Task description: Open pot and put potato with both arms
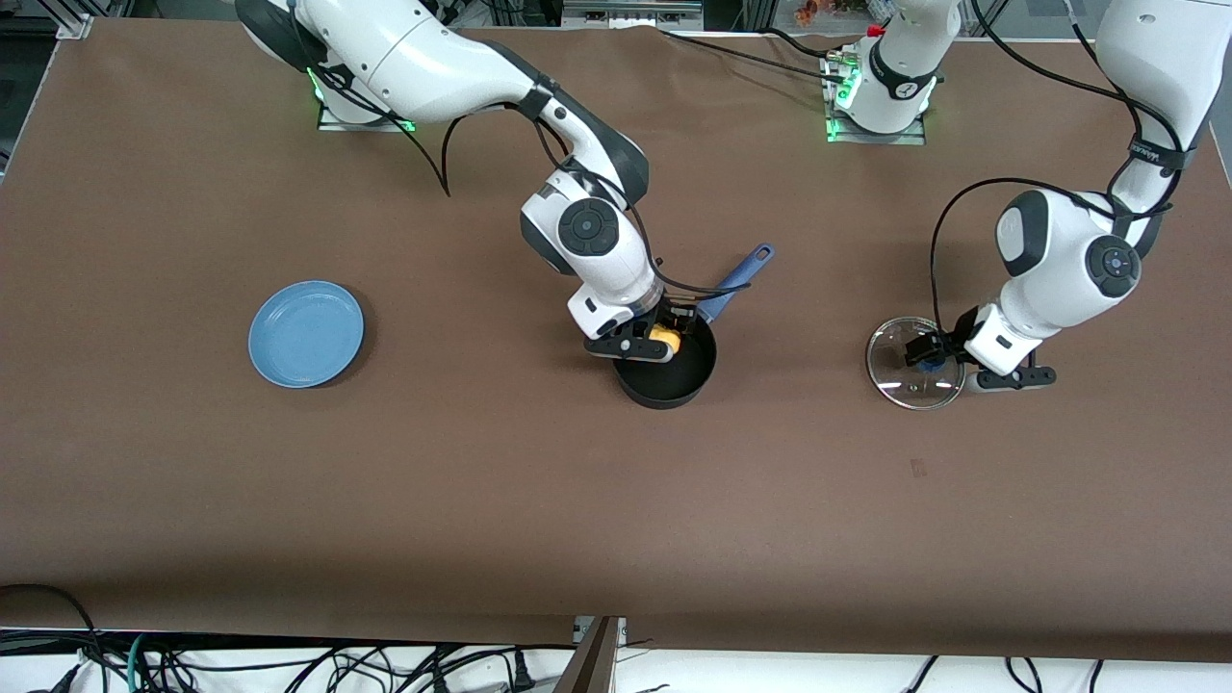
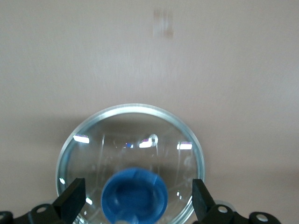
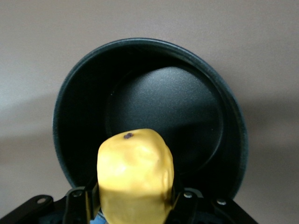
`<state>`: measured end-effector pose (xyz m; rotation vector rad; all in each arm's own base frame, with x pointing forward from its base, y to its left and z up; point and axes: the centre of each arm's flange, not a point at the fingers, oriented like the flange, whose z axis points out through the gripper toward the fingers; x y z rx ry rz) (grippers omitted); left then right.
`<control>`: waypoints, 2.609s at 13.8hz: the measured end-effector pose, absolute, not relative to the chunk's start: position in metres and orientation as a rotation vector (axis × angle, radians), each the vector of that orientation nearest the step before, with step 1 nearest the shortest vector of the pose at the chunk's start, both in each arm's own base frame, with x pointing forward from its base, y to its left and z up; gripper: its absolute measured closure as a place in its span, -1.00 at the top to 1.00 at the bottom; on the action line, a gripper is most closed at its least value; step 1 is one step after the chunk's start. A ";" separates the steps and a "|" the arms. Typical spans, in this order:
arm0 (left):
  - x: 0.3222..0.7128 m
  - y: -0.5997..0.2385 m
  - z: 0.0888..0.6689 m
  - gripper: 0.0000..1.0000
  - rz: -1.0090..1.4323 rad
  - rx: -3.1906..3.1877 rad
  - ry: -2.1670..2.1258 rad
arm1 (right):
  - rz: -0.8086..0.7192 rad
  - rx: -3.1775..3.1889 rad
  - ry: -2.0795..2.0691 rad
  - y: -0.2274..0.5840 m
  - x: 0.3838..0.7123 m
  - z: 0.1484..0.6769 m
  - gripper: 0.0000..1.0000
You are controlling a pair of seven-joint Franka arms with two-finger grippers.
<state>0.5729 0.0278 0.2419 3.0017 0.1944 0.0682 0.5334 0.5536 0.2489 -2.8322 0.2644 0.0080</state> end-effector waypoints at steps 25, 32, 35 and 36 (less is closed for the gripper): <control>0.565 0.037 0.630 1.00 0.004 3.082 0.349 | 0.051 -3.136 -0.241 0.104 0.644 0.554 1.00; 0.561 0.032 0.628 1.00 -0.087 3.085 0.333 | 0.202 -3.180 -0.126 0.036 0.590 0.585 1.00; 0.561 0.023 0.623 1.00 -0.109 3.088 0.308 | 0.156 -3.188 -0.107 0.030 0.572 0.609 1.00; 0.562 0.021 0.622 1.00 -0.112 3.089 0.302 | 0.135 -3.190 -0.101 0.027 0.566 0.618 1.00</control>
